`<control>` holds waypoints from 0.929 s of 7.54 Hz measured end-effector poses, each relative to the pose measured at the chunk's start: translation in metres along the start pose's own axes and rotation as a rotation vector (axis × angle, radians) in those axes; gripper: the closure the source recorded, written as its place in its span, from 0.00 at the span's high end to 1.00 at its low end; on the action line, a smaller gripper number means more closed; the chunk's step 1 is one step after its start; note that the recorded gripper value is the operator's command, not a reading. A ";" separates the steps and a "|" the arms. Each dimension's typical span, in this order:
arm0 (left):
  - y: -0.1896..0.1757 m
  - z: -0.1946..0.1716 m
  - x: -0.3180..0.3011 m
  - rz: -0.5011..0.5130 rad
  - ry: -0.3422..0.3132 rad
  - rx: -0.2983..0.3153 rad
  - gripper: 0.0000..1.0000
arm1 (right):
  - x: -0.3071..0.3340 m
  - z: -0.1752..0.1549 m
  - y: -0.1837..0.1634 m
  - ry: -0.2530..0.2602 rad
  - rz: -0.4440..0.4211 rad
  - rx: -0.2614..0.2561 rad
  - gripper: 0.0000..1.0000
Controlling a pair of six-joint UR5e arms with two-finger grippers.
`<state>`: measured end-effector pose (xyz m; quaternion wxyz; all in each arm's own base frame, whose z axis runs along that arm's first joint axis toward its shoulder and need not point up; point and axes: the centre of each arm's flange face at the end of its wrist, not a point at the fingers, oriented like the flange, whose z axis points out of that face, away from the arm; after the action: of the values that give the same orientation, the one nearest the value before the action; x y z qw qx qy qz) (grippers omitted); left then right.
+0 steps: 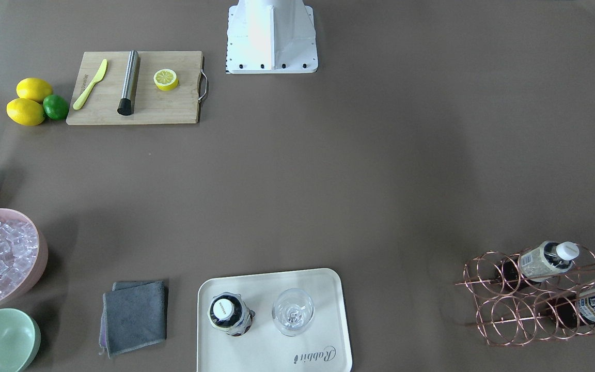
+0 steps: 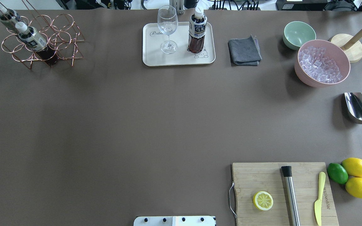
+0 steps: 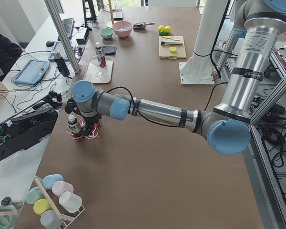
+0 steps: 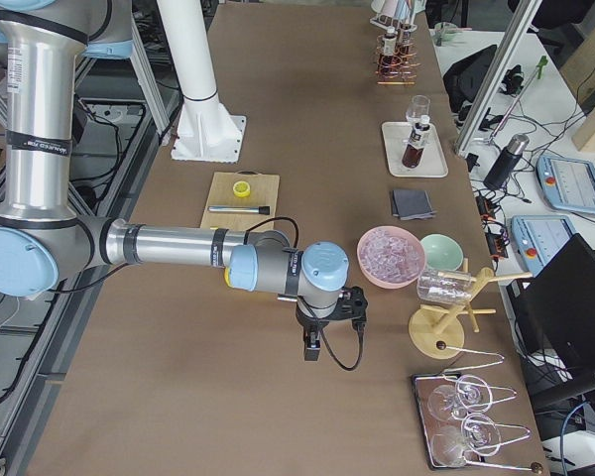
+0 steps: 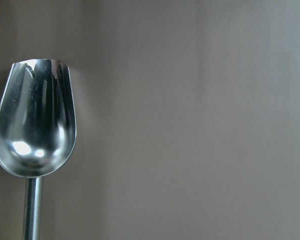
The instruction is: Take tea from basket to plate
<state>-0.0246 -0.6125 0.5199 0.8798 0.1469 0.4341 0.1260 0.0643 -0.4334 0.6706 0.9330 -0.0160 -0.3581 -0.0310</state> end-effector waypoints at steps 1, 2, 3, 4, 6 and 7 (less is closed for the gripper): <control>0.016 0.008 -0.009 -0.025 0.003 -0.017 0.98 | -0.001 -0.001 -0.001 0.001 0.024 0.003 1.00; 0.031 0.016 -0.018 -0.048 0.000 -0.035 0.98 | -0.003 -0.004 -0.002 0.001 0.025 0.010 1.00; 0.050 0.025 -0.028 -0.076 -0.001 -0.056 0.98 | -0.005 -0.007 -0.004 0.001 0.023 0.017 1.00; 0.068 0.028 -0.036 -0.099 -0.003 -0.068 0.98 | -0.005 -0.010 -0.004 0.001 0.023 0.024 1.00; 0.114 0.034 -0.045 -0.144 -0.019 -0.097 0.98 | -0.003 -0.013 -0.005 0.012 0.023 0.029 1.00; 0.133 0.036 -0.052 -0.173 -0.056 -0.125 0.98 | -0.003 -0.014 -0.005 0.020 0.021 0.031 1.00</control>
<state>-0.0391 -0.5127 0.6273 0.9067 0.0569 0.4117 0.0723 0.0711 -0.4388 0.6583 0.9370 -0.0051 -0.3489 -0.0160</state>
